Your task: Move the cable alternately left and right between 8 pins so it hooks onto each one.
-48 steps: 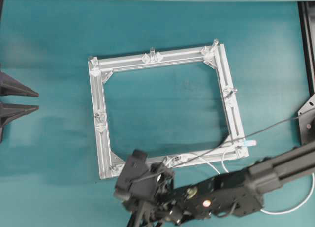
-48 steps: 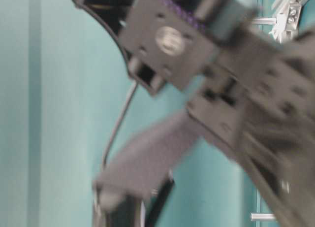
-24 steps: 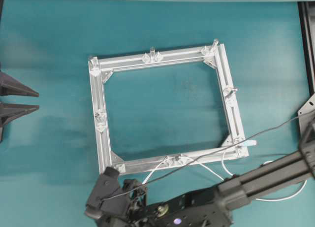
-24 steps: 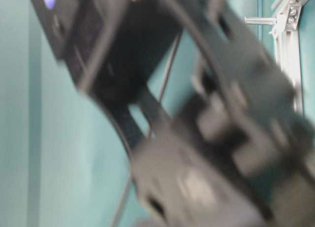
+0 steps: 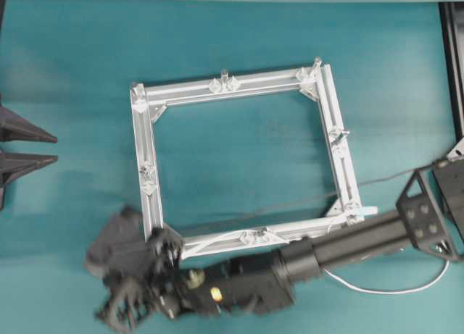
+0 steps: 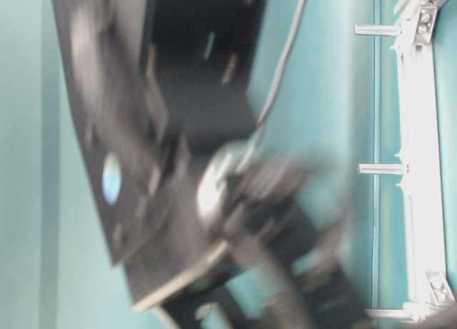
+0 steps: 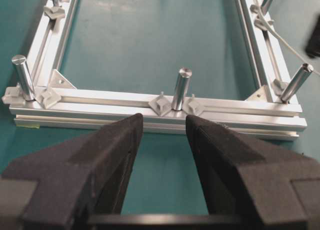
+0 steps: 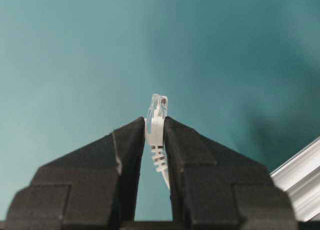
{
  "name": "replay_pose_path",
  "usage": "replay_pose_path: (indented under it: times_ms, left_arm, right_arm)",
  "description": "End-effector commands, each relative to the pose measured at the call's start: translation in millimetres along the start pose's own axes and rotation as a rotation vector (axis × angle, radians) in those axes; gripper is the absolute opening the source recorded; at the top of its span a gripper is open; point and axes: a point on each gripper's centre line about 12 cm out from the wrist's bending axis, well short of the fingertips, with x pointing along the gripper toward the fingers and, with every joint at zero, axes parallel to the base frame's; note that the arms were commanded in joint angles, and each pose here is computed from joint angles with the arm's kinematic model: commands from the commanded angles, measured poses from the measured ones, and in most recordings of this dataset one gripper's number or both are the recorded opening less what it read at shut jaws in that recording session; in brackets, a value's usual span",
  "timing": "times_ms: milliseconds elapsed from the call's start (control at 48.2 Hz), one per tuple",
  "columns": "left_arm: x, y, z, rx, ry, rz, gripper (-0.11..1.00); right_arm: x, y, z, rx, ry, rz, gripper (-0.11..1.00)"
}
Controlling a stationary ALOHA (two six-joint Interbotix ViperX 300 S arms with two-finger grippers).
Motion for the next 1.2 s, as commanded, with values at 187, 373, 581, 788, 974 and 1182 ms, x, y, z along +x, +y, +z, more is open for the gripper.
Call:
replay_pose_path:
  times_ms: [187, 373, 581, 788, 974, 1182]
  left_arm:
    - [0.2, -0.7, 4.1, -0.004, -0.012, -0.003, 0.53]
    - [0.2, -0.7, 4.1, -0.004, -0.012, -0.003, 0.53]
    - [0.2, -0.8, 4.3, -0.005, -0.013, -0.003, 0.53]
    - [0.2, -0.6, 4.3, -0.006, -0.014, -0.002, 0.53]
    - [0.3, -0.5, 4.0, -0.004, -0.011, -0.002, 0.53]
    - [0.2, -0.5, 4.3, -0.004, -0.014, -0.002, 0.53]
  right_arm:
    - [-7.7, -18.6, 41.5, 0.046, -0.051, -0.046, 0.15]
    - [-2.3, -33.8, 47.5, 0.06, -0.049, -0.079, 0.15]
    - [3.3, -54.6, 46.7, 0.097, -0.029, -0.151, 0.15]
    - [-2.7, -68.7, 38.3, 0.15, -0.01, -0.177, 0.15]
    - [-22.6, -82.9, 34.2, 0.139, -0.005, -0.208, 0.15]
    - [-40.3, -108.1, 30.8, 0.19, -0.019, -0.255, 0.15]
